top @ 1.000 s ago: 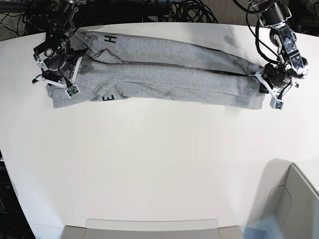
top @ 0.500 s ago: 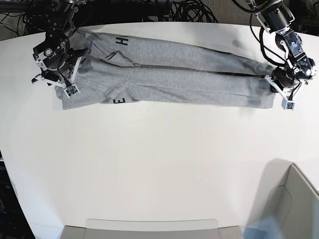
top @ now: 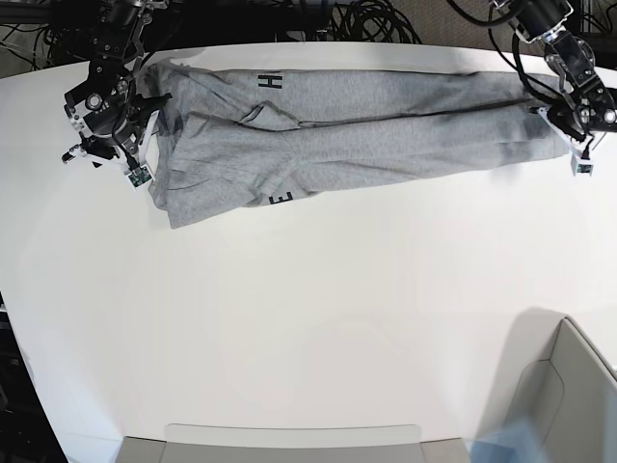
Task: Fold the T-shirt properly
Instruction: 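Fold the shirt's end with the left gripper toward the right gripper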
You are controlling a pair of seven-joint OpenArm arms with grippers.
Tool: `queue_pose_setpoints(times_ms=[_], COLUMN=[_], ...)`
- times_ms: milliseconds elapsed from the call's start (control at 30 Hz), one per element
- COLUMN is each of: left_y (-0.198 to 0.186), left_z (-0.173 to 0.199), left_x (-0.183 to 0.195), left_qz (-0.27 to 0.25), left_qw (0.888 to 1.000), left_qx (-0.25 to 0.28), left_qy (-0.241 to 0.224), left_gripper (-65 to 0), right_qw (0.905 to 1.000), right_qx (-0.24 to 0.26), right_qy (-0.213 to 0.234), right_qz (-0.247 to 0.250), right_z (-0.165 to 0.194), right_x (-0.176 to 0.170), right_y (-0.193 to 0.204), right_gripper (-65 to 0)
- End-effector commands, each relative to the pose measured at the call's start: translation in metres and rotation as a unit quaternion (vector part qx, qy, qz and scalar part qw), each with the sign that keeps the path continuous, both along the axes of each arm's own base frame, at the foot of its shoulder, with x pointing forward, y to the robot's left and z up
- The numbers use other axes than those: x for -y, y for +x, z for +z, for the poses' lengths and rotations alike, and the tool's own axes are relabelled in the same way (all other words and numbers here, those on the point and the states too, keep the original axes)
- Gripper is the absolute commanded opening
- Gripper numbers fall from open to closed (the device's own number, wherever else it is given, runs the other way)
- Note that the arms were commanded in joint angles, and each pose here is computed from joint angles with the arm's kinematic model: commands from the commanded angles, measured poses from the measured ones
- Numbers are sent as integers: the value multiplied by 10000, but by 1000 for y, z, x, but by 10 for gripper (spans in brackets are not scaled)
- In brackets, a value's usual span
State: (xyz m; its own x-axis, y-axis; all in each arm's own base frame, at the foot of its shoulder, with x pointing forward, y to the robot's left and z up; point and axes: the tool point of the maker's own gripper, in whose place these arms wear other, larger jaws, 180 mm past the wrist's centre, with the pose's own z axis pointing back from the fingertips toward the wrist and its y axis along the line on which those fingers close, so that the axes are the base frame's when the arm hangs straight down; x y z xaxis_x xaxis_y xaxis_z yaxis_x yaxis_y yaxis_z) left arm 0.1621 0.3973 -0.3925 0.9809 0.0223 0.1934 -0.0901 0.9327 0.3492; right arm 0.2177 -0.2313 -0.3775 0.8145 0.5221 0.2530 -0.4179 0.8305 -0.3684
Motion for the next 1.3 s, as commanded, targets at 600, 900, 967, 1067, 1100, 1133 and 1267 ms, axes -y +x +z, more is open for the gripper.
queue_pose_setpoints(times_ms=[600, 900, 967, 1067, 1100, 1133, 1267], left_y=[39, 46, 49, 53, 54, 55, 63], left_z=[49, 26, 25, 24, 24, 23, 26], left_x=[100, 174, 186, 198, 202, 208, 231], left_qz=[-1060, -1721, -1818, -1992, -2040, -2075, -2238], left_qw=[9907, 9809, 9784, 9744, 9733, 9719, 9656], left_qx=[832, 752, 781, 788, 791, 803, 926], left_qy=[181, -506, -602, -676, -698, -763, -950], left_gripper=[-650, -650, -650, -650, -650, -650, -650], right_qw=[9997, 9997, 9998, 9997, 9997, 9996, 9996], right_qx=[218, 218, 211, 215, 246, 266, 267], right_qy=[30, 32, 35, 49, 49, 43, 45], right_qz=[60, 59, 59, 62, 63, 68, 68], right_z=[10, 10, 10, 9, 11, 12, 12], right_x=[-7, -7, -7, -7, -7, -7, -7], right_y=[13, 13, 13, 13, 15, 17, 17], right_gripper=[-398, -398, -398, -398, -398, -398, -398])
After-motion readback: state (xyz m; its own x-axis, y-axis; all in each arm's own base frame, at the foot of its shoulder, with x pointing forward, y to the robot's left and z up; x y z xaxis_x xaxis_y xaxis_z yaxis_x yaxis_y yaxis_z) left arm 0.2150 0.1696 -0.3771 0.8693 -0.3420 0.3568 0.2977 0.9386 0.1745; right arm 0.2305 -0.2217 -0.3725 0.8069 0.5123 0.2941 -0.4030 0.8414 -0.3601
